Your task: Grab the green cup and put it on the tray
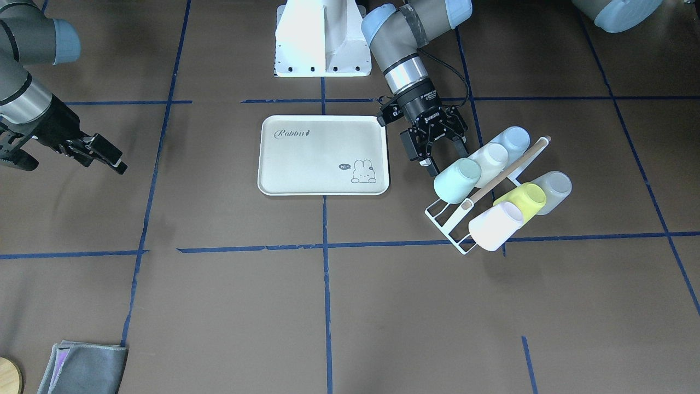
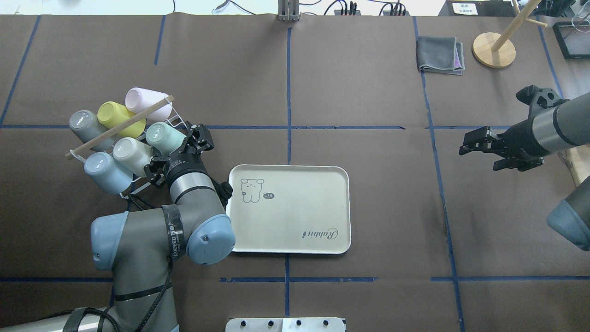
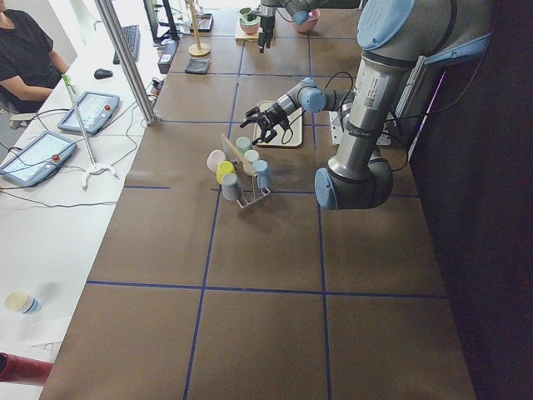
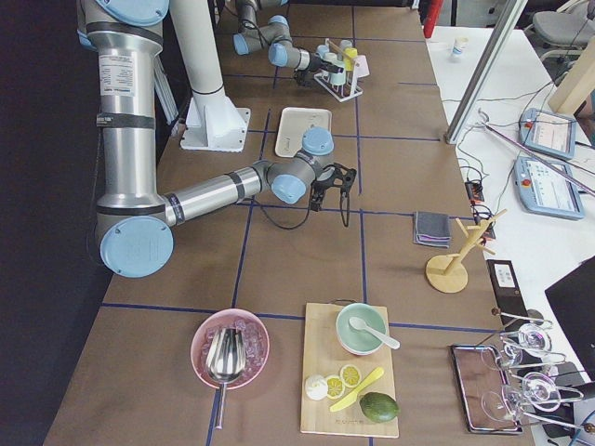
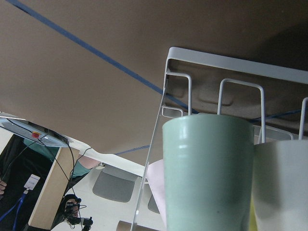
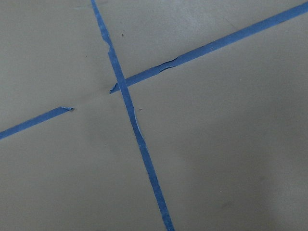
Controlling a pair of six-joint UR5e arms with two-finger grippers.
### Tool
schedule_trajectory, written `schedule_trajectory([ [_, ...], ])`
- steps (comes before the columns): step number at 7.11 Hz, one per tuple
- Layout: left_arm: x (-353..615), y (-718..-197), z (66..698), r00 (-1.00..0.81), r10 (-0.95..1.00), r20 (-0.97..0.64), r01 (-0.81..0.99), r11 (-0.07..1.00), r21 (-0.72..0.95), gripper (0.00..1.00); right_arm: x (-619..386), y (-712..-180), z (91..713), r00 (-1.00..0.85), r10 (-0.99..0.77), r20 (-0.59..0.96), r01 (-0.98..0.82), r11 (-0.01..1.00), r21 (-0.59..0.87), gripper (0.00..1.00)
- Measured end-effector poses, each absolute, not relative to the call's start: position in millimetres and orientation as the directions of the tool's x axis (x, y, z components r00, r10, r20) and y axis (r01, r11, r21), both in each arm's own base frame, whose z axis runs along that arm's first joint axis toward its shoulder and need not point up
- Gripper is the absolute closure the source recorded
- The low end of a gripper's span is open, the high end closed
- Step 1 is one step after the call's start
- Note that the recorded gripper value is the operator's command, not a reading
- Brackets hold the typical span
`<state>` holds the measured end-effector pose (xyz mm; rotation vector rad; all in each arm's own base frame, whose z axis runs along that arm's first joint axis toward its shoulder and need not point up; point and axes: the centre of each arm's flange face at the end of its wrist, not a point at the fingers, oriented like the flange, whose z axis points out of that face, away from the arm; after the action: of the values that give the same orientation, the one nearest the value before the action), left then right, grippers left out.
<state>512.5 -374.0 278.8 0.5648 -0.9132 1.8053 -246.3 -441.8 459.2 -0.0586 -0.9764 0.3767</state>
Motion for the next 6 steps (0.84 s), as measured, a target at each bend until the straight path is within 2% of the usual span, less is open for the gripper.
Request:
schedule_trajectory([
  [6,550.1,-370.8,304.0,-0.454,0.538,0.71,-0.887,-0.196,-0.418,0.0,-243.4,-441.0,458.2,0.498,0.338,0.798,-0.288,0.933,-0.216,0.0],
])
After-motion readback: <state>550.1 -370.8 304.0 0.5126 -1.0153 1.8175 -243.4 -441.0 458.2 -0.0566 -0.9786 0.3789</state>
